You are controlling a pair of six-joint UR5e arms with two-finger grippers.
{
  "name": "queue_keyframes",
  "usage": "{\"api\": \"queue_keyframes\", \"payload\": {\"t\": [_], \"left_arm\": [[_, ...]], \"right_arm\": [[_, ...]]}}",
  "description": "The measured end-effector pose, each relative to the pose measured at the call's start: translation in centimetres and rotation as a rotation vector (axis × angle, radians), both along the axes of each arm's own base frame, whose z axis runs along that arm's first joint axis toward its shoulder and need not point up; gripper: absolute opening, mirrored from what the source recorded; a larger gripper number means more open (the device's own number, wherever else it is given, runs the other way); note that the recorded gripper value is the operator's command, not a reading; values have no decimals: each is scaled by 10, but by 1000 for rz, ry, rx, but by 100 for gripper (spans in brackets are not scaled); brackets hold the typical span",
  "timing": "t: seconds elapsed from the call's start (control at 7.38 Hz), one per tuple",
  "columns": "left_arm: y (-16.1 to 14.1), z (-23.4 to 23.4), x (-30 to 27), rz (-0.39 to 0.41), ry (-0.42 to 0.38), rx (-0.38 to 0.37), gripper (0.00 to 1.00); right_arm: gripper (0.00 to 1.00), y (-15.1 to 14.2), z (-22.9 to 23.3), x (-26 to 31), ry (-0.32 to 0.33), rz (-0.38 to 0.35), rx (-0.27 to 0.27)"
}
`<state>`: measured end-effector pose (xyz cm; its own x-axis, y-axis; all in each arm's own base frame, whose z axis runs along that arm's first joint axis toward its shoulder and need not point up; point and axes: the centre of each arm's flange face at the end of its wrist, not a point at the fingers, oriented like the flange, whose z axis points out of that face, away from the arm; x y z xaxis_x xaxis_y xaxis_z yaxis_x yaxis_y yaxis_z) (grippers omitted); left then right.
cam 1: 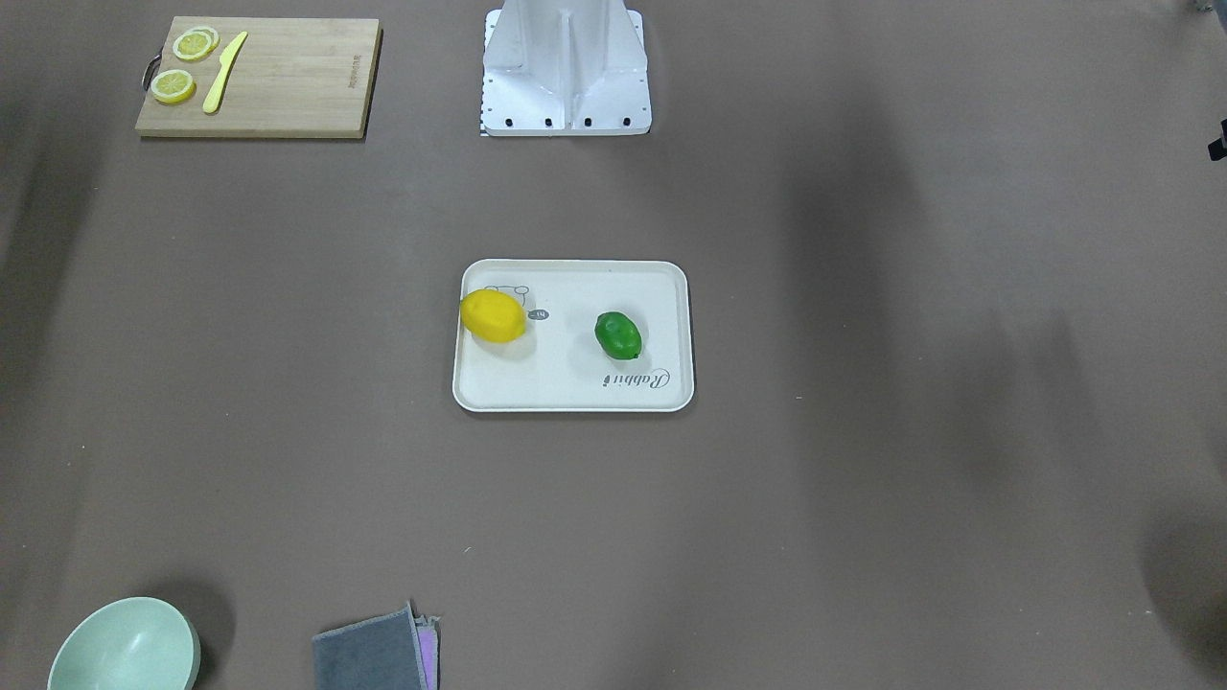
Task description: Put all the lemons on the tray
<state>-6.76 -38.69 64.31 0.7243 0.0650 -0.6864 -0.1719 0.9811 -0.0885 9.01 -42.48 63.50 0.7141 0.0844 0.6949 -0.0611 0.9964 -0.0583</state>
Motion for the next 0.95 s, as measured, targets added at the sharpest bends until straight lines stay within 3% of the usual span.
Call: {"api": "queue_keyframes", "payload": {"t": [0.95], "left_arm": [[8,24,-13,-7,-19,-38,99]], "right_arm": [[99,-1,-6,3,37,29,-14]]}}
